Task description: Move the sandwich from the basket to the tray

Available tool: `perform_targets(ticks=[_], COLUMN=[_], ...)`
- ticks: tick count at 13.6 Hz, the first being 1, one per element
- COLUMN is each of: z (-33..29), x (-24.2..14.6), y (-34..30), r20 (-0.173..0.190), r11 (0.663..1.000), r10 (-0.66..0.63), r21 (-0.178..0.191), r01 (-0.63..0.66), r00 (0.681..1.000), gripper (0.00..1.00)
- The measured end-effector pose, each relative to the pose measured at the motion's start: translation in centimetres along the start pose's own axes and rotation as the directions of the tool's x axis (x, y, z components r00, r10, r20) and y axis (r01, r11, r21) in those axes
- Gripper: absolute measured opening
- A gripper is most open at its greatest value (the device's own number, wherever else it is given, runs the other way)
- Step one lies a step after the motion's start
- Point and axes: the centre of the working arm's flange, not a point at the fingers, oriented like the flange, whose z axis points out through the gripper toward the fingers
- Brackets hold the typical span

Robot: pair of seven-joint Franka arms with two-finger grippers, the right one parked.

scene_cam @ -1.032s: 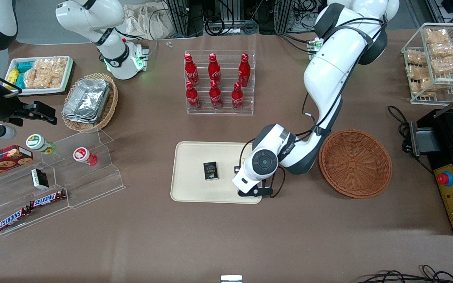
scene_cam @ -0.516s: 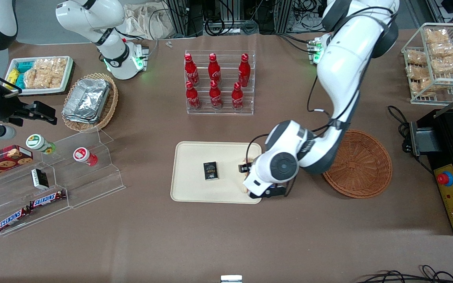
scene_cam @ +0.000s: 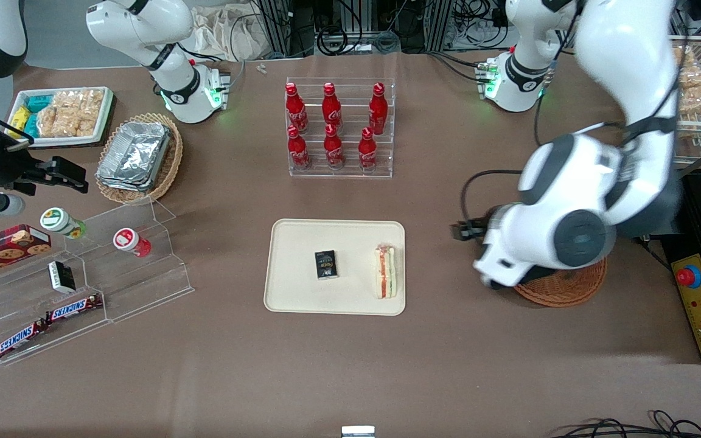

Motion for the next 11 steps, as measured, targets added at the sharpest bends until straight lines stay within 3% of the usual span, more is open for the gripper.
perform_targets(ticks=[2,6,9,11], z=[-2.1,-3.2,-2.5,-1.9], x=[1.4,2.8,0.9,-1.3], y=[-4.3,-11.3,-15.4,-17.3], r20=[-0.050,-0.122,-0.187,-0.204], r11=[1.000,0.996,0.985,0.972], r10=[-0.005,0.090,0.172,0.235], r21=[0.009,-0.010,0.026,0.057], r01=[0.006,-0.092,-0.171,-0.228], r00=[0.999,0.988,0.967,0.950], gripper=[1.00,1.00,1.00,1.00])
